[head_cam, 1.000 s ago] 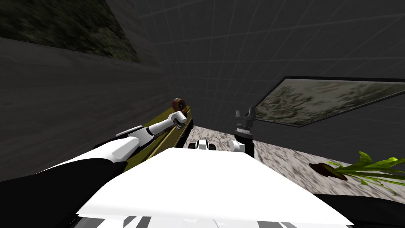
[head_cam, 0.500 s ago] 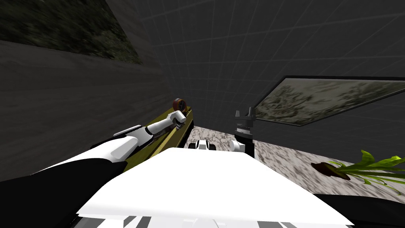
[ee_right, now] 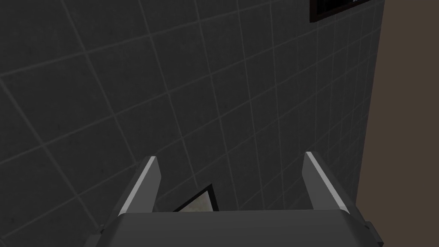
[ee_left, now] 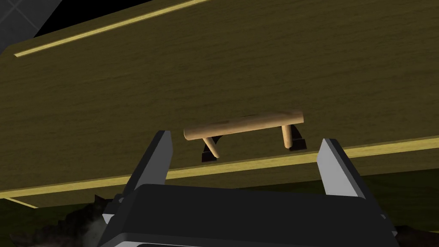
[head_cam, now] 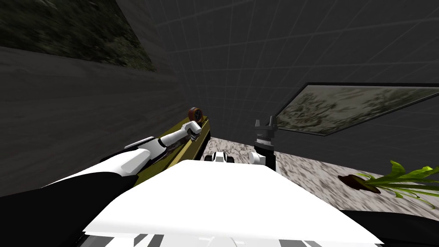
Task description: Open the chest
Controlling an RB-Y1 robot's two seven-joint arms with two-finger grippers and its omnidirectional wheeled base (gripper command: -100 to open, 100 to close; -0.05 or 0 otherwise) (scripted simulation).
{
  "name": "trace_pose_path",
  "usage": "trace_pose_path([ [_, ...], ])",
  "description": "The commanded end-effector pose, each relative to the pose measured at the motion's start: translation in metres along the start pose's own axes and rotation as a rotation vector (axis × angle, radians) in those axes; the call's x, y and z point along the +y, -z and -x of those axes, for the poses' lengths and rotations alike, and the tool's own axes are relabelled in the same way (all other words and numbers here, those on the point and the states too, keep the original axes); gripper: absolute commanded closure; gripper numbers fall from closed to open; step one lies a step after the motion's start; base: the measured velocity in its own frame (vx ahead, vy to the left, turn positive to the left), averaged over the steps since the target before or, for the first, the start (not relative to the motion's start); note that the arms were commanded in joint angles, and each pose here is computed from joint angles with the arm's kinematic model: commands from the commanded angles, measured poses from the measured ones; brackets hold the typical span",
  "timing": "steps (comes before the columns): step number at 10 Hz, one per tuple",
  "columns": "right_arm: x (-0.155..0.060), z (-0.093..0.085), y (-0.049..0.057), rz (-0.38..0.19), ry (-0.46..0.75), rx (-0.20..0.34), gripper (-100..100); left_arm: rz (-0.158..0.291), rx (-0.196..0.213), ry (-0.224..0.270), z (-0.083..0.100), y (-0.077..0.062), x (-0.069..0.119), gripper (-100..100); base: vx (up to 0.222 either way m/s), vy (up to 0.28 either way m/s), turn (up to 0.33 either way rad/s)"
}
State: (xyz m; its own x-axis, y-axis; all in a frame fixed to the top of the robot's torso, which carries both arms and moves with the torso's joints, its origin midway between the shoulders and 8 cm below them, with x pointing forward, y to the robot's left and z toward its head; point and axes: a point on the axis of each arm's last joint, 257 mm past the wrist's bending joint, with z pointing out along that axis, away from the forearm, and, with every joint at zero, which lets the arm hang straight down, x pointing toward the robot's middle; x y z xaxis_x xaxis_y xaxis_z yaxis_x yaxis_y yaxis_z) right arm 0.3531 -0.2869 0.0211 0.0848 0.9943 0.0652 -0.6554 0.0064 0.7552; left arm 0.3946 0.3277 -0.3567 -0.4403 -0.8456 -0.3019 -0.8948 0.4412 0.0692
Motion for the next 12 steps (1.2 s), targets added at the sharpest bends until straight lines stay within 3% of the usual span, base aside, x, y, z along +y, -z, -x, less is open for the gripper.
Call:
trace_pose_path([
  [1, 0.0, 0.0, 0.0, 0.0, 0.0, 0.0, 0, -0.005, 0.003, -0.006, -0.001, 0.008, -0.002, 100, 0.024, -0.02, -0.049],
  [2, 0.0, 0.0, 0.0, 0.0, 0.0, 0.0, 0, -0.016, -0.005, -0.001, 0.001, 0.014, -0.006, 100, 0.008, -0.083, -0.024],
  [7, 0.0, 0.0, 0.0, 0.0, -0.001, 0.0, 0, -0.009, -0.017, 0.006, 0.002, 0.016, -0.004, 100, -0.06, -0.159, 0.001],
  [8, 0.0, 0.0, 0.0, 0.0, 0.0, 0.0, 0, 0.02, 0.004, 0.001, -0.005, 0.017, 0.004, -100, 0.047, -0.01, 0.039],
  [12, 0.0, 0.0, 0.0, 0.0, 0.0, 0.0, 0, 0.085, 0.053, -0.012, -0.019, 0.021, 0.024, -100, 0.095, 0.031, 0.043],
])
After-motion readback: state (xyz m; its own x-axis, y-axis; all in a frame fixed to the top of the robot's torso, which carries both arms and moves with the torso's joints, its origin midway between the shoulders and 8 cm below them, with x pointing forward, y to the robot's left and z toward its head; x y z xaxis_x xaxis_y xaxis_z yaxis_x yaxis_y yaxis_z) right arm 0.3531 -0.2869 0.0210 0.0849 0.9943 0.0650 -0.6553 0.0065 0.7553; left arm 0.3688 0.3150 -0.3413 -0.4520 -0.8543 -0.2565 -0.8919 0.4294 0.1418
